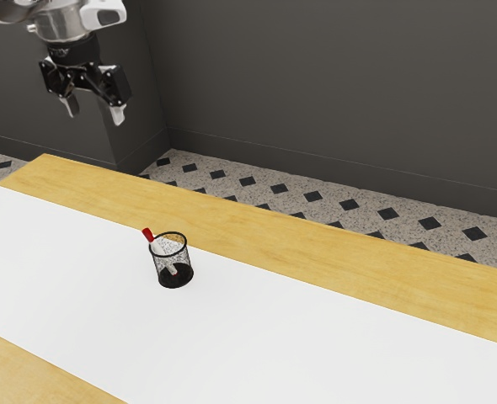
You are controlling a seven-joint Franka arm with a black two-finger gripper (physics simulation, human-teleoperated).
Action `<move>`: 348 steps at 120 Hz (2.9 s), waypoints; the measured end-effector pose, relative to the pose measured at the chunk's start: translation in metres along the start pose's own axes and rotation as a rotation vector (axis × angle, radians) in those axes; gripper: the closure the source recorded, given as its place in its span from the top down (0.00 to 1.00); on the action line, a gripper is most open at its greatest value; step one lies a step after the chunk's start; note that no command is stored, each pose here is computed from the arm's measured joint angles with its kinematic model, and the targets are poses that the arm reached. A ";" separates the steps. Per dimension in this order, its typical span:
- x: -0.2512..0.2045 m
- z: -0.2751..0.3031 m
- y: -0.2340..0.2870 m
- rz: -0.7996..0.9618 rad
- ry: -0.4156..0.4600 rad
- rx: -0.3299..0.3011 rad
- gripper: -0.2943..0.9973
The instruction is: Take the marker out of the pen holder and place it to the left of the pen holder.
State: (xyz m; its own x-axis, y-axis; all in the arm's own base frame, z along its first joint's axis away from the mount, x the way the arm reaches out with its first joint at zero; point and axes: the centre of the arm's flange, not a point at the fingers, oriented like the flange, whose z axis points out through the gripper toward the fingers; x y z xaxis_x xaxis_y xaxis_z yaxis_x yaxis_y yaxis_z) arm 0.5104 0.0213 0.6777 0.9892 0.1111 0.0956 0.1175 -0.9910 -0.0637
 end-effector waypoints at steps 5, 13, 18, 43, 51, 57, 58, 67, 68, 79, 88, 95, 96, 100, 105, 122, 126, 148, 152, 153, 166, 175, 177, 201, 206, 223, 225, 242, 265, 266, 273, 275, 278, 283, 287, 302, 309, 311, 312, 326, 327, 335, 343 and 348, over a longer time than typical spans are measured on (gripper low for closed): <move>0.000 0.000 0.001 -0.004 0.002 -0.001 0.77; -0.003 0.001 0.000 -0.014 0.003 -0.003 0.77; -0.010 0.001 -0.003 -0.022 0.014 -0.008 0.77; -0.020 0.058 0.000 -0.042 -0.047 -0.006 0.77; -0.028 0.098 -0.001 -0.054 -0.101 -0.001 0.77; -0.031 0.124 0.001 -0.058 -0.119 0.005 0.77; -0.032 0.128 0.001 -0.058 -0.121 0.005 0.77; -0.031 0.168 0.005 -0.062 -0.137 0.011 0.77; -0.030 0.172 0.006 -0.062 -0.137 0.012 0.77; -0.016 0.218 0.008 -0.075 -0.142 0.015 0.77; -0.004 0.246 0.004 -0.086 -0.131 0.014 0.77; 0.005 0.266 0.002 -0.095 -0.123 0.003 0.77; 0.006 0.268 0.002 -0.096 -0.120 0.001 0.77; 0.010 0.276 0.001 -0.099 -0.111 -0.004 0.77; 0.015 0.288 0.000 -0.100 -0.102 -0.009 0.77; 0.031 0.308 0.012 -0.063 -0.055 -0.018 0.77; 0.036 0.310 0.013 -0.056 -0.041 -0.019 0.77; 0.044 0.321 0.009 -0.034 -0.009 -0.027 0.77; 0.044 0.323 0.006 -0.035 -0.006 -0.030 0.77; 0.045 0.323 0.005 -0.035 -0.005 -0.030 0.77; 0.047 0.327 -0.005 -0.035 0.006 -0.035 0.77; 0.047 0.331 -0.005 -0.028 0.006 -0.041 0.77; 0.048 0.333 -0.005 -0.026 0.005 -0.042 0.77; 0.045 0.341 -0.009 -0.008 0.005 -0.048 0.77; 0.040 0.343 -0.010 -0.009 0.001 -0.053 0.77; 0.038 0.342 -0.010 -0.002 0.004 -0.060 0.71; 0.038 0.342 -0.010 0.000 0.005 -0.060 0.68; 0.040 0.337 -0.010 0.020 0.012 -0.055 0.47; 0.040 0.332 -0.005 0.052 0.021 -0.046 0.27; 0.040 0.332 -0.004 0.054 0.022 -0.047 0.27; 0.041 0.329 0.009 0.079 0.028 -0.051 0.24; 0.041 0.328 0.014 0.088 0.031 -0.052 0.24; 0.042 0.325 0.021 0.101 0.036 -0.054 0.23; 0.042 0.320 0.027 0.113 0.046 -0.054 0.22; 0.042 0.313 0.029 0.116 0.057 -0.054 0.21; 0.039 0.242 0.021 0.112 0.170 -0.045 0.19; 0.034 0.205 0.013 0.113 0.222 -0.028 0.18; 0.034 0.197 0.011 0.113 0.232 -0.021 0.18; 0.033 0.193 0.009 0.112 0.236 -0.018 0.18; 0.039 0.174 -0.046 0.044 0.213 0.051 0.17; 0.039 0.175 -0.052 0.035 0.205 0.056 0.17; 0.054 0.184 -0.100 -0.041 0.116 0.096 0.17; 0.076 0.207 -0.141 -0.107 -0.017 0.119 0.17; 0.092 0.229 -0.148 -0.121 -0.113 0.122 0.17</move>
State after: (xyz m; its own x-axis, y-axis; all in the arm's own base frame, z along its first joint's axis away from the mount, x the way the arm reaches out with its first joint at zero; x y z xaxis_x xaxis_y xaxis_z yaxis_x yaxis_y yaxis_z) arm 0.6039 0.1956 0.4684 0.9700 0.2429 -0.0018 0.2386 -0.9544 -0.1794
